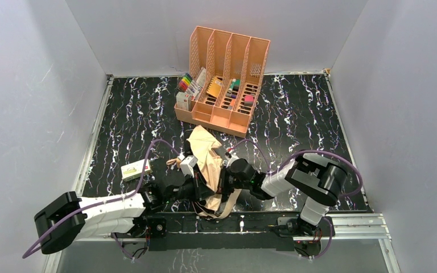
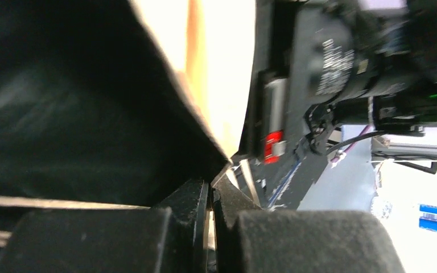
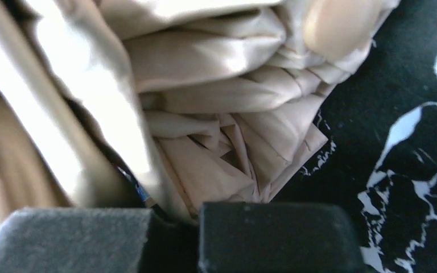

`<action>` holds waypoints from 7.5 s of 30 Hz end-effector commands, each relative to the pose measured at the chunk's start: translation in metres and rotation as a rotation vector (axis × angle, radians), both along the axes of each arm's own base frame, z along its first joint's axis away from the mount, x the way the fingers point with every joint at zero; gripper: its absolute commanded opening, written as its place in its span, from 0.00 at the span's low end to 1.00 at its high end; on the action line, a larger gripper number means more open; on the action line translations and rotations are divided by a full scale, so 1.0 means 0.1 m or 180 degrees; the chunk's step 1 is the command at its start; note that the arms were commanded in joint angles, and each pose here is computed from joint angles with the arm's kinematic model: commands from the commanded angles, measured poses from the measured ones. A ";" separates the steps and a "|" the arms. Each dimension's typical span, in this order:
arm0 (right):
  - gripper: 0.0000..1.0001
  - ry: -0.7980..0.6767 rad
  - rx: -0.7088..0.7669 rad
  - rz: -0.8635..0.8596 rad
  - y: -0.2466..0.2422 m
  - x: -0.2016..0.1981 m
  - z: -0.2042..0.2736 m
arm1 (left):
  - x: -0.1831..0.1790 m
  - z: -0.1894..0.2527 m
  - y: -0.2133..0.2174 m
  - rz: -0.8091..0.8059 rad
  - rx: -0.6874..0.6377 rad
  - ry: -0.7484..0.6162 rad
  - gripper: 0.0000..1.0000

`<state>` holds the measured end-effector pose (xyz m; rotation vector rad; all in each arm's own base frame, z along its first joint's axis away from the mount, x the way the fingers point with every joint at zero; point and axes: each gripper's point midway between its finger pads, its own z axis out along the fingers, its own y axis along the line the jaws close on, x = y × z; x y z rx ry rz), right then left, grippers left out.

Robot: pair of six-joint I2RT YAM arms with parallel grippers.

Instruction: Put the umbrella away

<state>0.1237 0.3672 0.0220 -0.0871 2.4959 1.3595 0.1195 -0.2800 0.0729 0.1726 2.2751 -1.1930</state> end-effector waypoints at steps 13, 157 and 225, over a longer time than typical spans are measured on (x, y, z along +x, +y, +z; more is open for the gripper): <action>0.10 -0.0434 -0.0420 -0.0348 -0.31 0.20 0.26 | -0.24 -0.69 0.33 0.0109 0.0475 0.0292 0.09; 0.00 -0.0197 -0.0750 0.0001 -0.18 0.10 -0.32 | 0.52 1.01 0.28 0.0042 -0.0130 -0.0396 0.00; 0.00 -0.0007 -0.0958 0.0056 -0.34 -0.03 -0.59 | 1.87 0.78 0.29 -0.0533 0.3692 -0.0414 0.30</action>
